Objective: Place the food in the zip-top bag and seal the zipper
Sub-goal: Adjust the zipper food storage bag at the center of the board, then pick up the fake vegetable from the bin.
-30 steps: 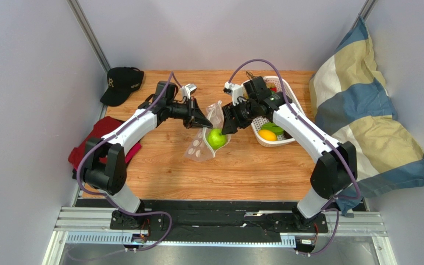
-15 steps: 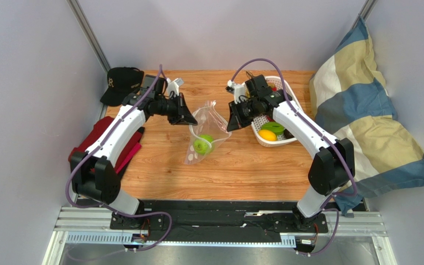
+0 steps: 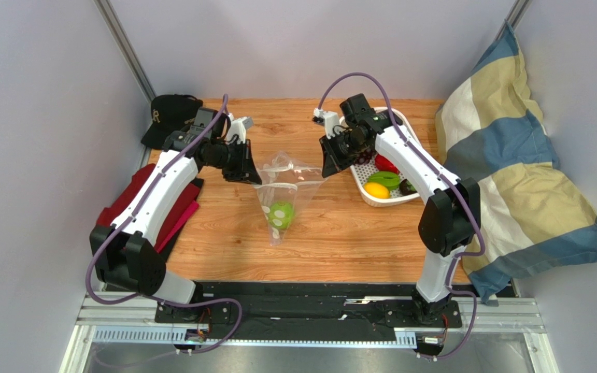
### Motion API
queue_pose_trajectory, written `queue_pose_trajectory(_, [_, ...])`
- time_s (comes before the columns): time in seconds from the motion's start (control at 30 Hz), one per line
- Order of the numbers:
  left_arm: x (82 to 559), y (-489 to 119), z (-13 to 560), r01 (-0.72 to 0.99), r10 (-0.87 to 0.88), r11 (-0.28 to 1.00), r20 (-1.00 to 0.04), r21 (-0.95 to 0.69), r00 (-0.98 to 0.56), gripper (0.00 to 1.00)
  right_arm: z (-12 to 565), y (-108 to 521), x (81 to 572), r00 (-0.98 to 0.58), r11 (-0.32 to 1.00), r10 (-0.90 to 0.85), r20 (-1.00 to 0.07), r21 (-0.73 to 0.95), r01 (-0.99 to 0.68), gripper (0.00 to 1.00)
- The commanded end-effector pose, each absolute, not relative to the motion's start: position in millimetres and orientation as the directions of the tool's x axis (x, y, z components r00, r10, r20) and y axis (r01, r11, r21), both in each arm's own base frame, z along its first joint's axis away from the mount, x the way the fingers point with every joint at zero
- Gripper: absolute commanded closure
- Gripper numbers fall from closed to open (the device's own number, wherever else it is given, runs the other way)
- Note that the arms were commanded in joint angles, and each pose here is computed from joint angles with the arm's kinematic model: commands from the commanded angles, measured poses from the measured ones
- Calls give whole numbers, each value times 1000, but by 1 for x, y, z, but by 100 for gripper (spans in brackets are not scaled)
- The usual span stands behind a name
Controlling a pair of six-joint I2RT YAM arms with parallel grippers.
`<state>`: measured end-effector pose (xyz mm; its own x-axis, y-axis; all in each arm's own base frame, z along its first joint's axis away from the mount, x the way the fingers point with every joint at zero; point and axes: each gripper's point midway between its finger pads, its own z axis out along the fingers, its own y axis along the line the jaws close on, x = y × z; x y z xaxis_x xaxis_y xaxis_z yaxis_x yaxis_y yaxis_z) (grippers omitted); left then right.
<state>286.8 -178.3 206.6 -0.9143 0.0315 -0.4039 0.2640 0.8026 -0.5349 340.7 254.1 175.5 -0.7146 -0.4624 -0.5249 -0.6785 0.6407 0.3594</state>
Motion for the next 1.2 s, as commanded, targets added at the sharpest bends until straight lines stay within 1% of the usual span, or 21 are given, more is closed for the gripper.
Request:
queue_pose_trajectory(0.0, [285,-181,225,311,20,765,-462,-564,-887,100,191,250,332,-693,589,-491,-528,385,-710,100])
queue_pose_trajectory(0.03, [286,-183,222,294,14,763,-441,-576,-898,100,189,252,329,-690,581,-496,-526,390,-715,86])
queue_pose_trajectory(0.1, [291,-191,218,260,0,742,-388,-618,-922,100,196,251,330,-666,572,-498,-555,367,-733,67])
queue_pose_trajectory(0.13, [295,-194,217,251,-8,737,-379,-627,-925,100,198,250,332,-659,574,-500,-562,355,-738,50])
queue_pose_trajectory(0.17, [298,-197,215,241,-12,728,-363,-642,-932,100,204,248,335,-645,571,-500,-578,340,-747,44])
queue_pose_trajectory(0.23, [305,-200,214,232,-30,723,-364,-651,-931,100,210,238,340,-647,584,-490,-584,331,-741,36])
queue_pose_trajectory(0.27, [306,-201,211,223,-35,722,-356,-655,-934,100,214,234,344,-647,589,-480,-593,329,-738,33])
queue_pose_trajectory(0.37, [309,-203,207,213,-42,717,-345,-664,-938,100,223,209,360,-663,639,-431,-612,312,-703,29])
queue_pose_trajectory(0.4, [309,-203,206,206,-45,716,-339,-667,-940,100,229,196,373,-665,669,-399,-631,295,-682,27])
queue_pose_trajectory(0.43, [309,-204,204,203,-48,716,-337,-668,-940,100,231,188,381,-666,691,-384,-639,280,-667,23])
queue_pose_trajectory(0.5, [311,-204,202,198,-53,716,-335,-669,-941,100,237,164,409,-643,752,-354,-679,203,-627,22])
queue_pose_trajectory(0.57, [314,-205,202,198,-54,713,-335,-672,-941,100,235,142,431,-629,804,-350,-694,122,-582,22])
queue_pose_trajectory(0.63, [316,-206,204,199,-57,711,-338,-674,-940,100,236,122,453,-601,834,-351,-718,52,-549,23])
queue_pose_trajectory(0.73, [318,-207,203,200,-54,711,-335,-674,-941,100,225,93,475,-586,852,-418,-694,-76,-518,25])
queue_pose_trajectory(0.77, [318,-207,203,201,-54,711,-337,-674,-940,100,215,87,476,-581,833,-465,-668,-108,-543,26])
queue_pose_trajectory(0.8, [319,-207,204,205,-52,711,-340,-673,-939,100,212,82,477,-580,827,-483,-656,-123,-549,26])
queue_pose_trajectory(0.87, [319,-207,203,204,-52,711,-339,-673,-939,100,193,71,472,-577,792,-552,-602,-163,-588,26])
queue_pose_trajectory(0.97, [319,-207,200,198,-55,711,-334,-675,-941,100,166,58,465,-589,763,-612,-527,-197,-616,25])
queue_pose_trajectory(1.0, [319,-208,200,200,-55,708,-335,-677,-941,100,158,56,466,-588,752,-629,-509,-206,-627,24])
queue_pose_trajectory(1.17, [319,-209,196,192,-54,704,-321,-684,-945,100,131,49,483,-571,728,-667,-478,-255,-637,20])
